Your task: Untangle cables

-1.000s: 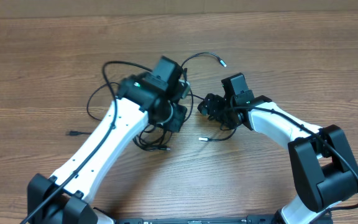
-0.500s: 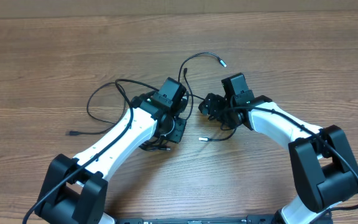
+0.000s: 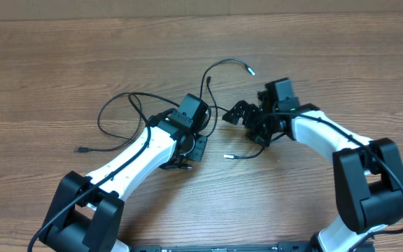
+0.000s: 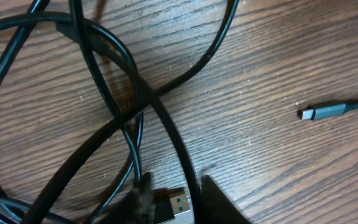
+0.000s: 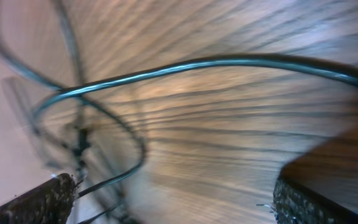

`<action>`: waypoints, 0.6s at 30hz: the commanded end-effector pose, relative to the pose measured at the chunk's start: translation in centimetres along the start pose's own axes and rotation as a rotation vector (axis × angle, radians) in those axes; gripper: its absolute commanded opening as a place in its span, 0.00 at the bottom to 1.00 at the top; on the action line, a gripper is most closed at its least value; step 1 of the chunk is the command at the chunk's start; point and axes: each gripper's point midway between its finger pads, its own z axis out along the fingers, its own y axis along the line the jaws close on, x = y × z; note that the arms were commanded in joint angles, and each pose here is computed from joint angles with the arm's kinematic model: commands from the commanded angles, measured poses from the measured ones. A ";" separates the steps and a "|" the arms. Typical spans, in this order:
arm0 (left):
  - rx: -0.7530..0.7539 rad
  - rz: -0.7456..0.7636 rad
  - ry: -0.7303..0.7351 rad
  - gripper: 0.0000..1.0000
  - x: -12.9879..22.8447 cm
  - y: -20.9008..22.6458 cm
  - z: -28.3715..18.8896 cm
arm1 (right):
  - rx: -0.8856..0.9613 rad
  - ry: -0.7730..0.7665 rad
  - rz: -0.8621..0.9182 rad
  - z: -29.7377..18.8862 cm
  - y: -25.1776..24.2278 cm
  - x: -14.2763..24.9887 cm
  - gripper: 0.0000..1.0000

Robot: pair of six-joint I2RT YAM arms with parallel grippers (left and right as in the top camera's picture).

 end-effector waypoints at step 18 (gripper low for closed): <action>0.021 0.022 -0.303 0.04 -7.4 -1.4 -14.1 | 0.137 -0.146 -0.043 0.6 -1.8 -1.9 1.00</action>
